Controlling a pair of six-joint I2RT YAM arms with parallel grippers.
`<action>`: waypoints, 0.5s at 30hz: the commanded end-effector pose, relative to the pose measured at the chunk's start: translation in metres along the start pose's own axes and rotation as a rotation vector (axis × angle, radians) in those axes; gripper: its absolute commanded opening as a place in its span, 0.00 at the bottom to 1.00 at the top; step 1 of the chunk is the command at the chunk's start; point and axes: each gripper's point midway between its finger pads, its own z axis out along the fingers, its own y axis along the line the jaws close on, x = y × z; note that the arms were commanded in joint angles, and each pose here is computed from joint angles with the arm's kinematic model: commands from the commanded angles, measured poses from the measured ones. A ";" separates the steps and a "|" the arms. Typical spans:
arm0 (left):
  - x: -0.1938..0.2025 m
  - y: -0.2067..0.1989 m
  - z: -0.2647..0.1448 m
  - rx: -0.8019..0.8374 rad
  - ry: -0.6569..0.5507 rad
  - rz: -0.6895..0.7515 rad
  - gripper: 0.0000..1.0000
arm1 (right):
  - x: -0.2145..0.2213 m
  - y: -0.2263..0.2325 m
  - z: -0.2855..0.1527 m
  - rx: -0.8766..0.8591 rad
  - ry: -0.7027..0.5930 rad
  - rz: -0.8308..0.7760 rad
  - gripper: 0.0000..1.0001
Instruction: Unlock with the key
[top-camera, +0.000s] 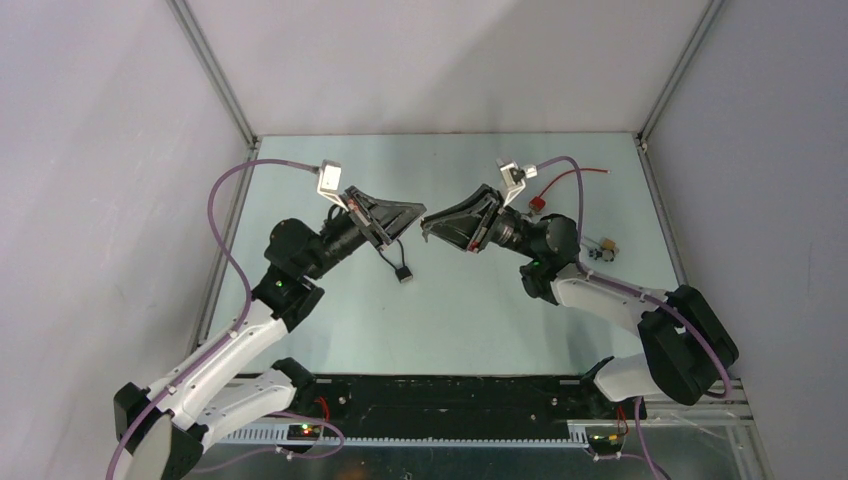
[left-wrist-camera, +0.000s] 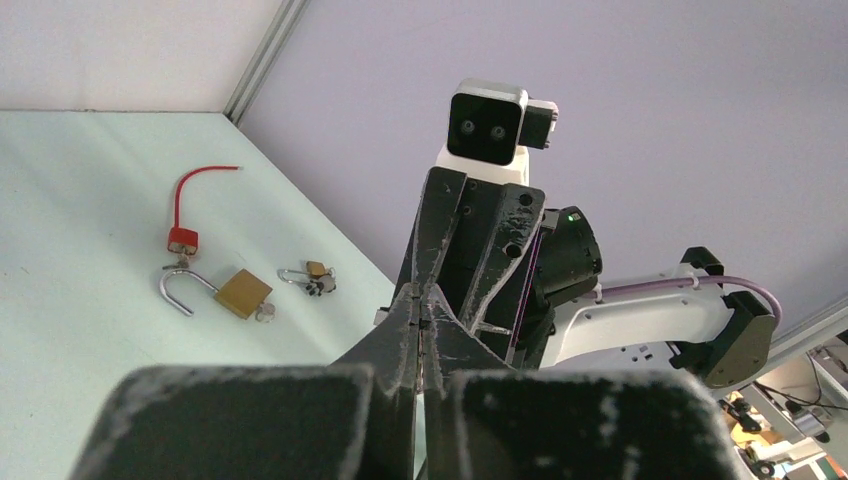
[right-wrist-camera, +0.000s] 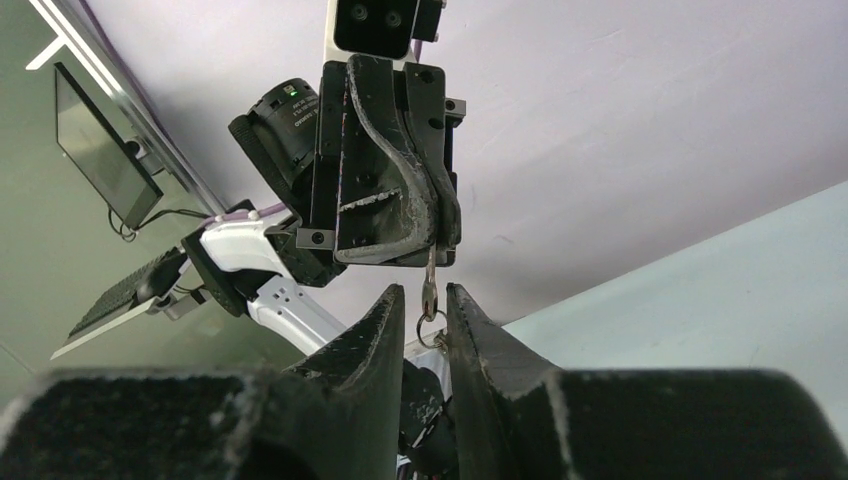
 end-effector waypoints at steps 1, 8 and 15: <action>-0.008 -0.009 -0.001 0.029 -0.039 0.003 0.00 | -0.011 0.016 0.008 -0.066 -0.018 -0.041 0.24; -0.008 -0.009 -0.002 0.029 -0.042 0.001 0.00 | -0.012 0.017 0.009 -0.068 -0.021 -0.044 0.09; -0.005 -0.003 -0.003 0.010 -0.046 -0.003 0.00 | -0.015 0.017 0.008 -0.063 -0.027 -0.044 0.00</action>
